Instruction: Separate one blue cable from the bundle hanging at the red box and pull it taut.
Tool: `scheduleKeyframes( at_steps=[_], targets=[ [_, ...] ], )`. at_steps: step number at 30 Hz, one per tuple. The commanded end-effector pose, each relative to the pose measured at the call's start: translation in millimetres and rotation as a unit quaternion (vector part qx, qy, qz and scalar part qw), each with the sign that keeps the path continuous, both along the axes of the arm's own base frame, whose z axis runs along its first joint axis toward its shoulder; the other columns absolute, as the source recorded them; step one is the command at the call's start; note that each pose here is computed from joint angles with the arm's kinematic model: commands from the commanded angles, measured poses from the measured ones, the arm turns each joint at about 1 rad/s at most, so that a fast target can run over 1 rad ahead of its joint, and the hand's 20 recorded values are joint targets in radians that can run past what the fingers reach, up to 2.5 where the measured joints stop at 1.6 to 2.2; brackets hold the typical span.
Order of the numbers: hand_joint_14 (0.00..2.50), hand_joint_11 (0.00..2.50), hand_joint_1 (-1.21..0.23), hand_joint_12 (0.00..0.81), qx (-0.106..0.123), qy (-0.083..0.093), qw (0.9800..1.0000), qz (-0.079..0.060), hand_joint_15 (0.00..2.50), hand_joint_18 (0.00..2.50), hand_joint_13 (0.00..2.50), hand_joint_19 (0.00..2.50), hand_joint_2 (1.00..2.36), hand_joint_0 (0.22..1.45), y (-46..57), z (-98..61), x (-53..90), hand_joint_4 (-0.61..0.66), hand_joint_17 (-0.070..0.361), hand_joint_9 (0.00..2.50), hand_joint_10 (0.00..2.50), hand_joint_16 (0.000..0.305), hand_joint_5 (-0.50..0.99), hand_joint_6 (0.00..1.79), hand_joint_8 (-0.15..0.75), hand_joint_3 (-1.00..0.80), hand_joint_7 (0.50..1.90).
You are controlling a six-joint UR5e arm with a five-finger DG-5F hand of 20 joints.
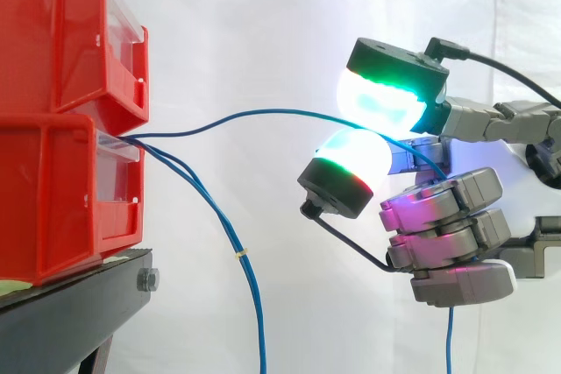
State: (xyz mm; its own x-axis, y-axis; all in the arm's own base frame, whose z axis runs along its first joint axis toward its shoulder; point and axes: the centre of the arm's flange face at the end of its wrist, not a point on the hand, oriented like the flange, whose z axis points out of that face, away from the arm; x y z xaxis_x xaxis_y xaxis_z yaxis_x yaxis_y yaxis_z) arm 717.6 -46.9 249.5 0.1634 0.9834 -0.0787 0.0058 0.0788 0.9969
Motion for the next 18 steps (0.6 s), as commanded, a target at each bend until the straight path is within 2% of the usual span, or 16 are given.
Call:
scheduleKeyframes(
  at_steps=[1, 18],
  targets=[
    [2.02, 1.39, -0.84, 0.351, 0.0, 0.0, 1.0, 0.0, 1.35, 1.29, 0.9, 1.44, 1.01, 0.73, 0.0, 0.0, 0.1, -0.26, 0.09, 1.01, 1.26, 0.04, -0.14, 0.93, 0.32, -0.05, 1.43],
    [2.01, 1.39, -0.84, 0.357, 0.0, 0.001, 1.0, 0.0, 1.36, 1.29, 0.9, 1.44, 1.01, 0.73, -0.1, -0.7, -0.3, -0.26, 0.091, 1.01, 1.24, 0.04, -0.14, 0.93, 0.325, -0.06, 1.42]
  ],
)
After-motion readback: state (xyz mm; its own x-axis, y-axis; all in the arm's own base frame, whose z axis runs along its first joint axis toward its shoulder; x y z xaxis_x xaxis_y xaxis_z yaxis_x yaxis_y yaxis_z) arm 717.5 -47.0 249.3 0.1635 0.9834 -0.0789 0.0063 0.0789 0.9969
